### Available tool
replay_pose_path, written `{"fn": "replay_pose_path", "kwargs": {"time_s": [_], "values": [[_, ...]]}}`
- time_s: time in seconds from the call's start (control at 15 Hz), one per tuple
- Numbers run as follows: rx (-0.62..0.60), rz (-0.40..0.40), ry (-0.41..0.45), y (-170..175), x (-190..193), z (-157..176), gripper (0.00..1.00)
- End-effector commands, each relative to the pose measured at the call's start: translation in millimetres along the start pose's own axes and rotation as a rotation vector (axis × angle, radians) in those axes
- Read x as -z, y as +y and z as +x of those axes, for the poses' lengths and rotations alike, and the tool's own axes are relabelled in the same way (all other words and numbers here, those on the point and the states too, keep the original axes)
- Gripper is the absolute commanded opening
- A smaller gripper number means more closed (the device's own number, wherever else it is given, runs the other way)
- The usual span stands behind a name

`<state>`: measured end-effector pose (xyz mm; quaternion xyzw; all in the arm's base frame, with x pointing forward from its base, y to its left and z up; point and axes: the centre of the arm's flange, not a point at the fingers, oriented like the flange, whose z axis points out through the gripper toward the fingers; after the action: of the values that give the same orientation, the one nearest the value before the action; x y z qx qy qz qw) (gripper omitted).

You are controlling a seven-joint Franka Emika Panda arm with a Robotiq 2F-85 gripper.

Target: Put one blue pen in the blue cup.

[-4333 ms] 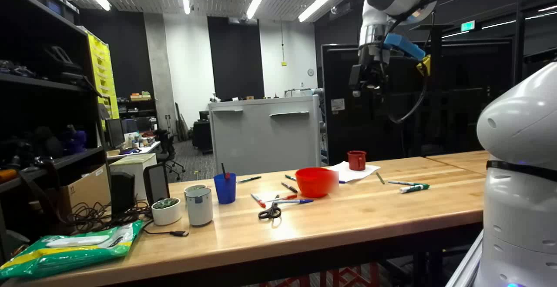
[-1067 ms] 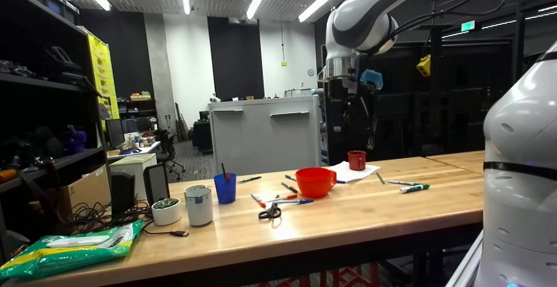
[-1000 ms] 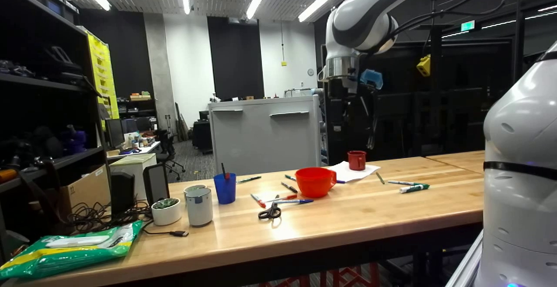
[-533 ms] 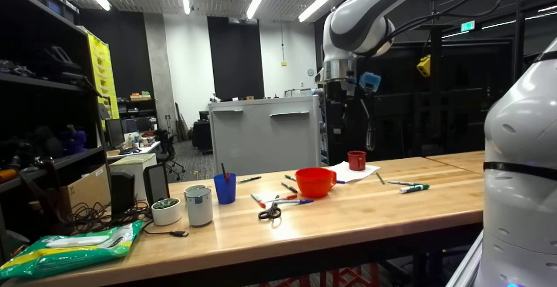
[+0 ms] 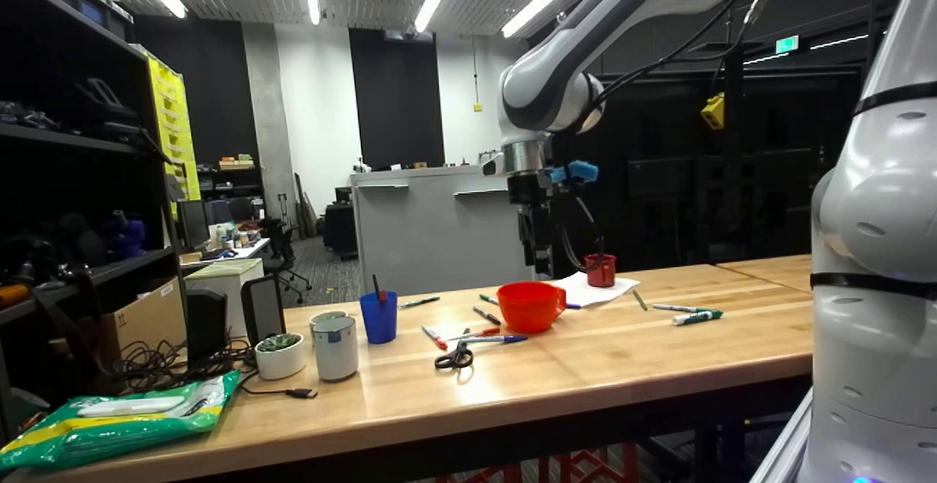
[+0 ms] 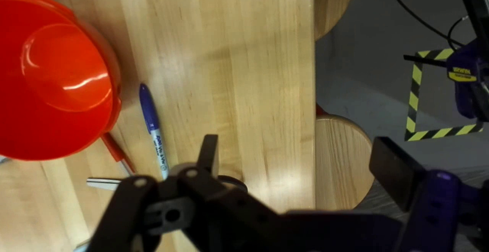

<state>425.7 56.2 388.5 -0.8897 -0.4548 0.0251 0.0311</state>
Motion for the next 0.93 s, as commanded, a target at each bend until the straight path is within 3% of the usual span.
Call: {"fn": "replay_pose_path", "kwargs": {"time_s": [0.0,0.33,0.87], "values": [[0.127,0.023,-0.036,43.5,-20.1,36.9,1.00],[0.239,0.046,-0.061,78.9,-39.1,69.4,1.00],[0.270,0.077,-0.061,117.1,-65.2,94.6,1.00]]}}
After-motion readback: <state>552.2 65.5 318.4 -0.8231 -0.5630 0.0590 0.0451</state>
